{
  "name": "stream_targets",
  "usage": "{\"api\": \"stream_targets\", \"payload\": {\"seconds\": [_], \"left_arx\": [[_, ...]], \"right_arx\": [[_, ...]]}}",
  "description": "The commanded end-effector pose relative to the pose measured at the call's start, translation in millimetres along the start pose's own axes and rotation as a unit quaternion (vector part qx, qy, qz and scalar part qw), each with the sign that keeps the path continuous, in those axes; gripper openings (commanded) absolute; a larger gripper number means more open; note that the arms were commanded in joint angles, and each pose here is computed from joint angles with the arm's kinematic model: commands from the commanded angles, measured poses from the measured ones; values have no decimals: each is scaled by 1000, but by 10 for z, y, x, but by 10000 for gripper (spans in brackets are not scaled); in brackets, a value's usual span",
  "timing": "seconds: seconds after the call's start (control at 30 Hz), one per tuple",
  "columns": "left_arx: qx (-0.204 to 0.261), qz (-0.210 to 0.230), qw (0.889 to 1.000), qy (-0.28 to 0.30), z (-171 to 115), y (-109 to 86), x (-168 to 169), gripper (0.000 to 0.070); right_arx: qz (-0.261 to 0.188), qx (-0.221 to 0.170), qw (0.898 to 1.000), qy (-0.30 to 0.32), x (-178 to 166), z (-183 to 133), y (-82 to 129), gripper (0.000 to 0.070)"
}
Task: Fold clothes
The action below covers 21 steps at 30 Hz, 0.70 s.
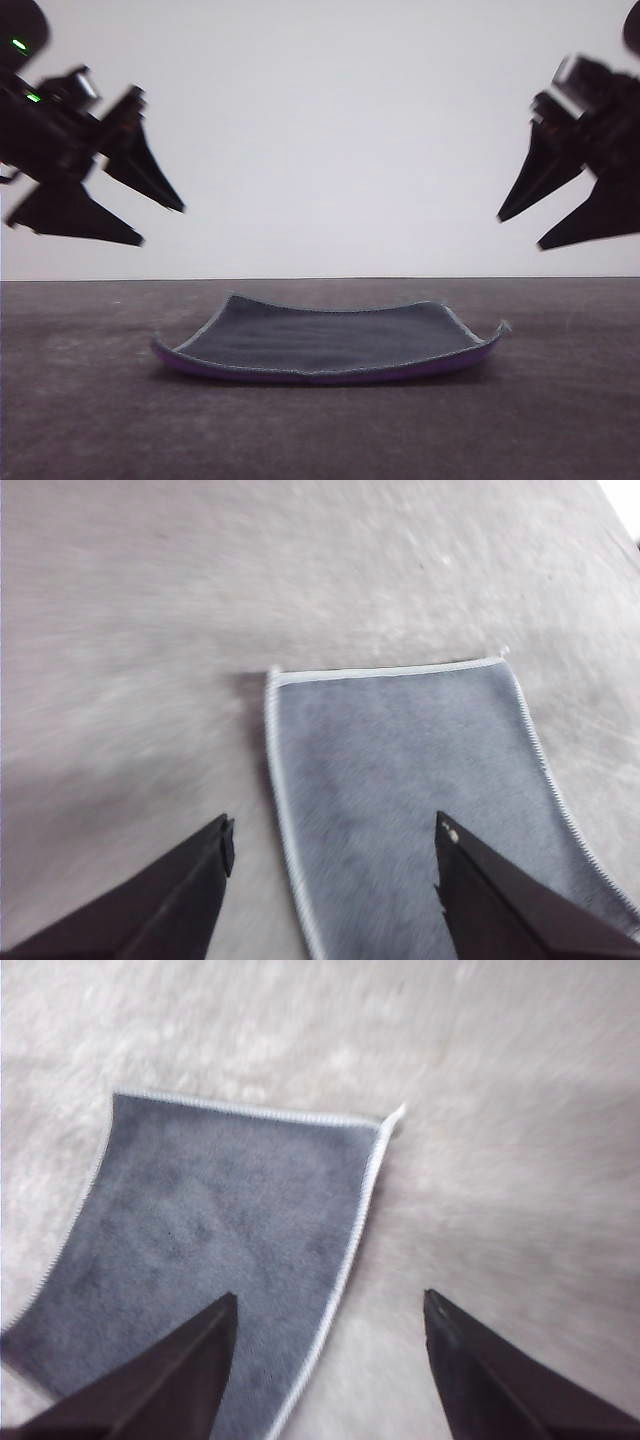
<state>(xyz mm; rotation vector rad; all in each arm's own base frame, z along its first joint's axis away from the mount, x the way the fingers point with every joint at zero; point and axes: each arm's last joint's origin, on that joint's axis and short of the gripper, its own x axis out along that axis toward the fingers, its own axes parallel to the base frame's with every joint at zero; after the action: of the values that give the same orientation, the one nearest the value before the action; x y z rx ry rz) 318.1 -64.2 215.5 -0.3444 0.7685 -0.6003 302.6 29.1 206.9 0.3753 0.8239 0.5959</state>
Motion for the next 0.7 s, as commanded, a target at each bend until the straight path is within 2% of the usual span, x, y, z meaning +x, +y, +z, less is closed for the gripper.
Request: {"api": "stream_targets", "payload": {"seconds": [0.0, 0.33, 0.67], "left_arx": [[-2, -10, 1000, 7, 73, 37, 150, 389], [-14, -22, 998, 57, 249, 241, 858, 389], [-24, -28, 995, 92, 199, 309, 1159, 389]], "right_arx": [[7, 10, 1000, -4, 101, 81, -38, 374], [25, 33, 999, 30, 653, 271, -269, 374], [31, 44, 997, 58, 1032, 319, -351, 374]]}}
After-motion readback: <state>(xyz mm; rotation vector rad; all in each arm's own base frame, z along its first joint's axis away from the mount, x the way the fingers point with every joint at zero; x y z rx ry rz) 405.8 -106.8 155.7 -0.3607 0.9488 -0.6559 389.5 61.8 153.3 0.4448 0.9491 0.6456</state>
